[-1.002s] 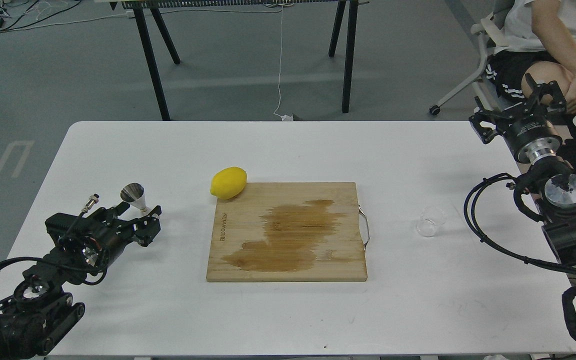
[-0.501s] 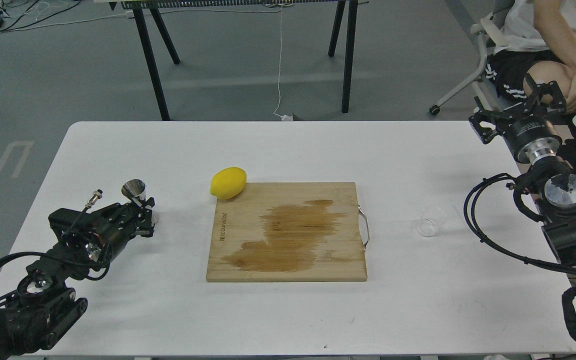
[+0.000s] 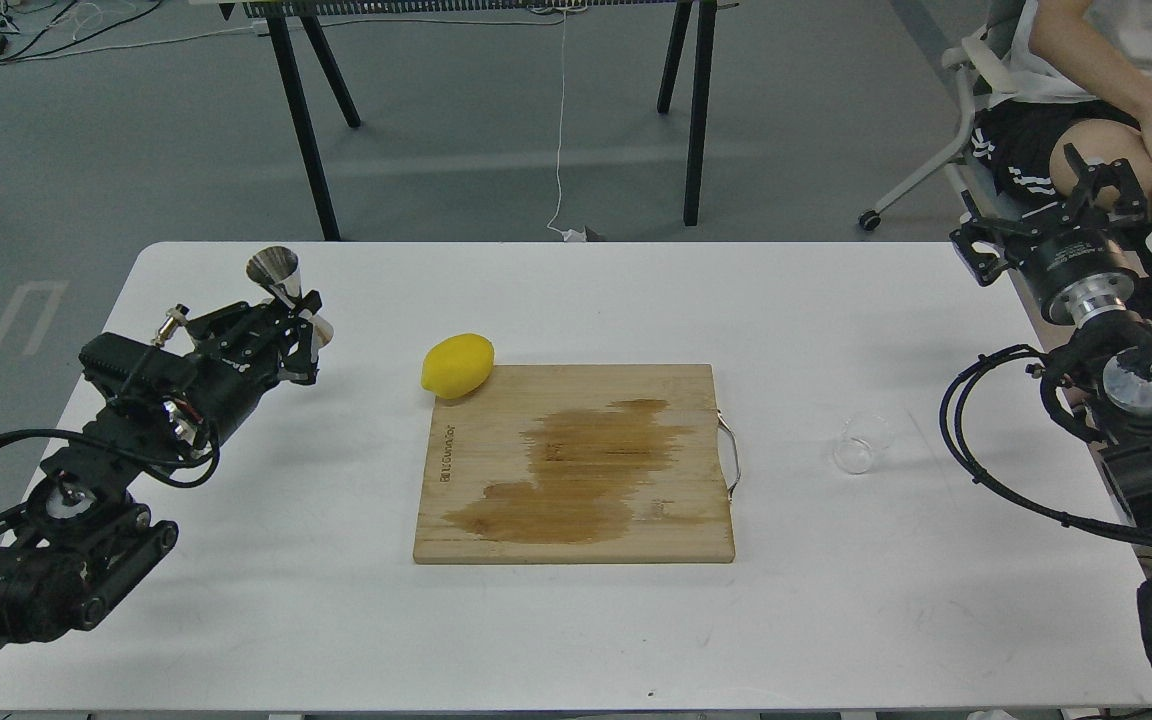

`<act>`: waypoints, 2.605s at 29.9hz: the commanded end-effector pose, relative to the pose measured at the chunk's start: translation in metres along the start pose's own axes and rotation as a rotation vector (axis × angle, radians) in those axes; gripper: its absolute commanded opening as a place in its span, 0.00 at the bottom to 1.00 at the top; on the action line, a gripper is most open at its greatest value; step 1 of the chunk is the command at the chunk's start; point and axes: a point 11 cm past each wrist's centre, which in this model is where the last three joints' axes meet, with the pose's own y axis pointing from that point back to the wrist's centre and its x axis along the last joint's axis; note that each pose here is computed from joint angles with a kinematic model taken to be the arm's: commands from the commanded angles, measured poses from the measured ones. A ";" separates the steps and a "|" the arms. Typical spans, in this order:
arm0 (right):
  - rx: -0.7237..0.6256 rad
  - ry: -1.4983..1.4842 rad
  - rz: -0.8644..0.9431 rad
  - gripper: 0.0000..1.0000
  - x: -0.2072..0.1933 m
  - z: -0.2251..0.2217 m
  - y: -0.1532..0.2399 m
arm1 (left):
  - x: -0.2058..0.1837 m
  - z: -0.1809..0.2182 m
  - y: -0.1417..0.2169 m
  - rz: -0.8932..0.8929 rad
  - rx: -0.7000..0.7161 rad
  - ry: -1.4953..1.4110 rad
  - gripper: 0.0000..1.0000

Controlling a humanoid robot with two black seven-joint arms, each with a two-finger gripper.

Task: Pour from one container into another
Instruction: 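Grasp the metal jigger with the left gripper and lift it, then carry the jigger with the left gripper over the cutting board, then lower the jigger onto the cutting board with the left gripper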

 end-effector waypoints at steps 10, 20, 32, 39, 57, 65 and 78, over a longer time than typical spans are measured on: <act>0.030 0.032 0.023 1.00 0.010 -0.025 0.009 | 0.082 0.099 -0.067 0.129 -0.237 -0.059 0.02; 0.053 0.068 0.050 1.00 0.020 -0.047 0.019 | 0.023 0.223 -0.068 -0.001 -0.483 -0.044 0.02; 0.052 0.068 0.053 1.00 0.022 -0.046 0.019 | -0.036 0.227 -0.053 -0.164 -0.460 -0.071 0.02; 0.053 0.067 0.053 1.00 0.022 -0.046 0.019 | -0.047 0.213 -0.060 -0.199 -0.404 -0.096 0.03; 0.052 0.069 0.060 1.00 0.025 -0.045 0.022 | -0.060 0.232 -0.057 -0.220 -0.418 -0.072 0.15; 0.050 0.069 0.060 1.00 0.025 -0.045 0.022 | -0.060 0.232 -0.057 -0.221 -0.418 -0.072 0.25; 0.044 0.065 0.066 1.00 0.028 -0.040 0.023 | -0.065 0.233 -0.053 -0.230 -0.414 -0.061 0.34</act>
